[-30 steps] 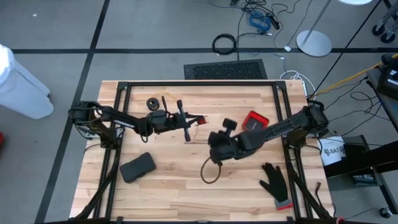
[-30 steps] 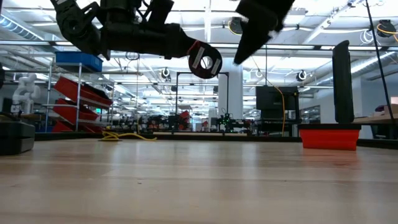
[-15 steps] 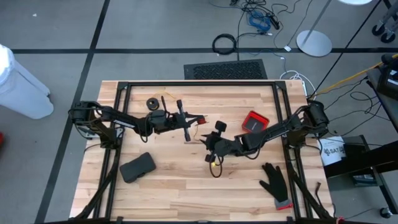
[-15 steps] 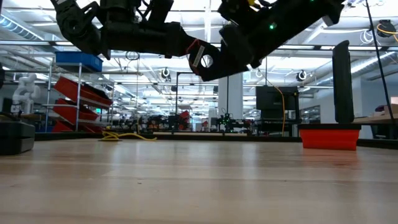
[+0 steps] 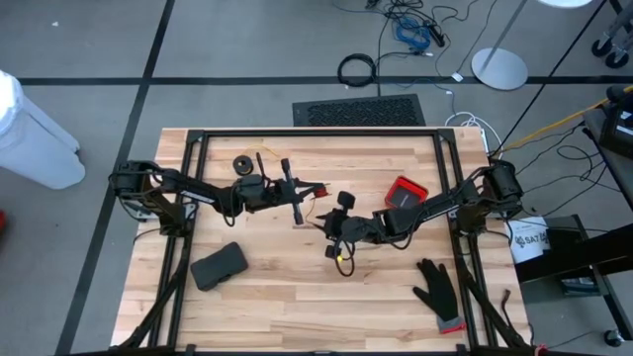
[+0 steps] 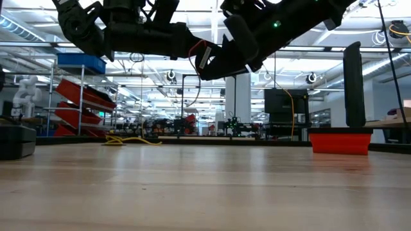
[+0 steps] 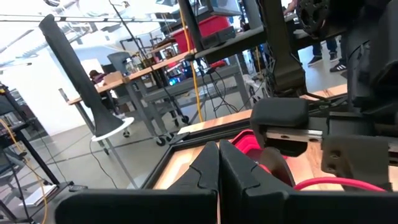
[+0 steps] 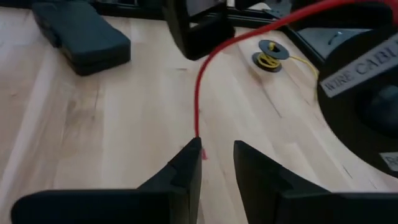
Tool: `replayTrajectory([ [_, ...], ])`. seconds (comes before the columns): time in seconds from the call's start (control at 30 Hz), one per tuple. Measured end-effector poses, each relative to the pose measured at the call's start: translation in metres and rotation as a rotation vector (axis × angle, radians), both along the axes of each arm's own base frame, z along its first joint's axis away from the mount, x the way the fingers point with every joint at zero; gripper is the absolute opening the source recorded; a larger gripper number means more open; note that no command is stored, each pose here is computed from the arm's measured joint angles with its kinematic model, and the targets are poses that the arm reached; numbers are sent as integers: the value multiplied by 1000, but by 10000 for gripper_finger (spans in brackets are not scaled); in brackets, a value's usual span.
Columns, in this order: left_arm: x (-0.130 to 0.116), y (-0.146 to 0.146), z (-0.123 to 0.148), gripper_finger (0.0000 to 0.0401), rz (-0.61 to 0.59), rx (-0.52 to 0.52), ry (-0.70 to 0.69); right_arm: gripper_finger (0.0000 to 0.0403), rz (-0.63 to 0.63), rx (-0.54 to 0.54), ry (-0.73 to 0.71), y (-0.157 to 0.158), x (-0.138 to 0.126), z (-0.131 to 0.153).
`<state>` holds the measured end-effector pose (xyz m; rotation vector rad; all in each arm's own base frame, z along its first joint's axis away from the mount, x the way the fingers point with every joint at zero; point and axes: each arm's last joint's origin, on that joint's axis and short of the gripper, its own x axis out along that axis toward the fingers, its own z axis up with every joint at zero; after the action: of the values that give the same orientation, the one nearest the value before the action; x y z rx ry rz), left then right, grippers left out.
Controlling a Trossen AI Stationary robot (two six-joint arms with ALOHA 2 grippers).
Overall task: Coil cords
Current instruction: Coil the red wire onto the black spool
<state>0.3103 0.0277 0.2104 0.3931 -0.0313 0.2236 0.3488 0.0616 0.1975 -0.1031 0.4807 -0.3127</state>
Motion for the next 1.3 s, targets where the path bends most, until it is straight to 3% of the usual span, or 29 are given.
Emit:
replayTrajectory([
  [0.67, 0, -2, 1, 0, -5, -1, -12, 78, 10, 13, -28, -3, 6, -4],
  [0.93, 0, -2, 1, 0, -3, 2, -6, 42, 7, 5, -33, -6, 17, -25],
  [1.1, 0, -2, 1, 0, -3, 2, -11, 4, 26, -36, -38, 1, 15, -20],
  [1.3, 0, -2, 1, 0, -4, 3, -9, 6, 30, -64, -56, 13, 7, -5],
])
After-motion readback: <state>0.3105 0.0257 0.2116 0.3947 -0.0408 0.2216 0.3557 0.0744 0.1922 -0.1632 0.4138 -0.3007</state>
